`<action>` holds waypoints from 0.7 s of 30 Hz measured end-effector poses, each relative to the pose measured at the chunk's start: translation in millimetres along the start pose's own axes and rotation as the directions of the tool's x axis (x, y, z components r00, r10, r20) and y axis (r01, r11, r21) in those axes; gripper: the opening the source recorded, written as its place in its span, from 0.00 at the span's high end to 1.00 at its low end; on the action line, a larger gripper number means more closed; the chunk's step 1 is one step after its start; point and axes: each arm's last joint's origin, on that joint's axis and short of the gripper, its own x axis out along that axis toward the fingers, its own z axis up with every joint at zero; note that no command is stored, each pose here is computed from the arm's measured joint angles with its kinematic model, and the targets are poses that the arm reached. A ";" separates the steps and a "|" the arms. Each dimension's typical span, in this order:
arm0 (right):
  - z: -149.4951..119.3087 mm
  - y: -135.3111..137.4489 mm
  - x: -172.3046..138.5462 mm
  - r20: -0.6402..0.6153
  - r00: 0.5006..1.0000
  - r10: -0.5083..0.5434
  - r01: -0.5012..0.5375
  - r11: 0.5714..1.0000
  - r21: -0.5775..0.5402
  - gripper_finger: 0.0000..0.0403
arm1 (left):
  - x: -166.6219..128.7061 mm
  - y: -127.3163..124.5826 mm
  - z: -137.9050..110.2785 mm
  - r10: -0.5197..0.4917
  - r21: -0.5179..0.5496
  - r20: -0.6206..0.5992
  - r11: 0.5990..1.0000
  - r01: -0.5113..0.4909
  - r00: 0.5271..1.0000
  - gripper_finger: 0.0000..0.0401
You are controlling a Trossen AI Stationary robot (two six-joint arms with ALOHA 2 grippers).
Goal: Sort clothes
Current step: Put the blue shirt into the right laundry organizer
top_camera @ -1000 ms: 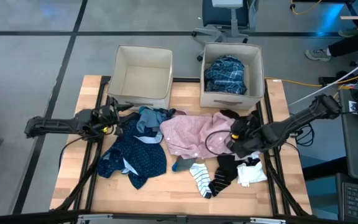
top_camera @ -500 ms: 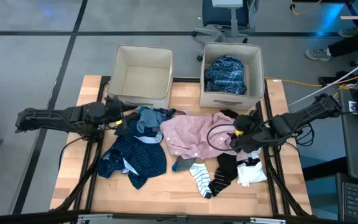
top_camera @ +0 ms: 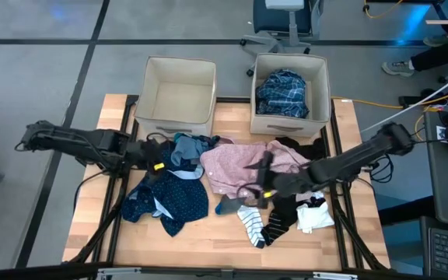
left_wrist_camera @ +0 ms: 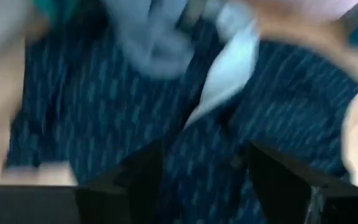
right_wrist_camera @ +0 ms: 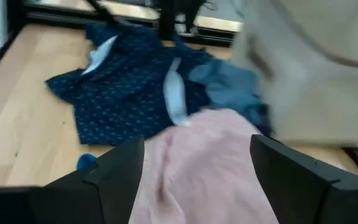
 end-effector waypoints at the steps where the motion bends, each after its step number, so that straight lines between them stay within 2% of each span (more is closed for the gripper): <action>1: -2.7 1.8 11.1 0.000 1.000 0.012 -0.012 1.000 -0.009 0.27 | 3.0 0.2 -3.1 0.024 -0.018 -0.037 1.000 -0.025 0.999 0.46; 3: -7.7 3.9 32.8 0.011 0.999 0.038 -0.038 0.999 -0.019 0.27 | 9.8 -0.3 -9.3 0.063 -0.036 -0.106 0.997 -0.067 0.992 0.46; 6: -18.4 5.4 65.4 0.030 0.997 0.071 -0.071 0.997 -0.022 0.27 | 23.4 -5.7 -17.7 0.058 -0.053 -0.208 0.996 -0.071 0.976 0.46; 12: -34.1 9.6 117.5 0.106 0.988 0.112 -0.113 0.994 -0.003 0.27 | 54.9 -20.4 -28.7 0.060 -0.010 -0.312 0.998 -0.066 0.948 0.46; 15: -37.3 14.9 137.1 0.089 0.989 0.122 -0.120 0.993 -0.022 0.27 | 67.2 -31.2 -28.9 0.032 0.027 -0.297 0.999 -0.025 0.954 0.46; 18: -38.8 20.9 154.9 0.079 0.989 0.122 -0.118 0.992 -0.053 0.27 | 77.6 -47.9 -24.8 -0.062 0.092 -0.228 0.992 0.085 0.972 0.46; 21: -39.6 27.1 170.0 0.068 0.990 0.121 -0.116 0.990 -0.074 0.27 | 85.4 -63.5 -18.7 -0.150 0.182 -0.134 0.968 0.173 0.980 0.46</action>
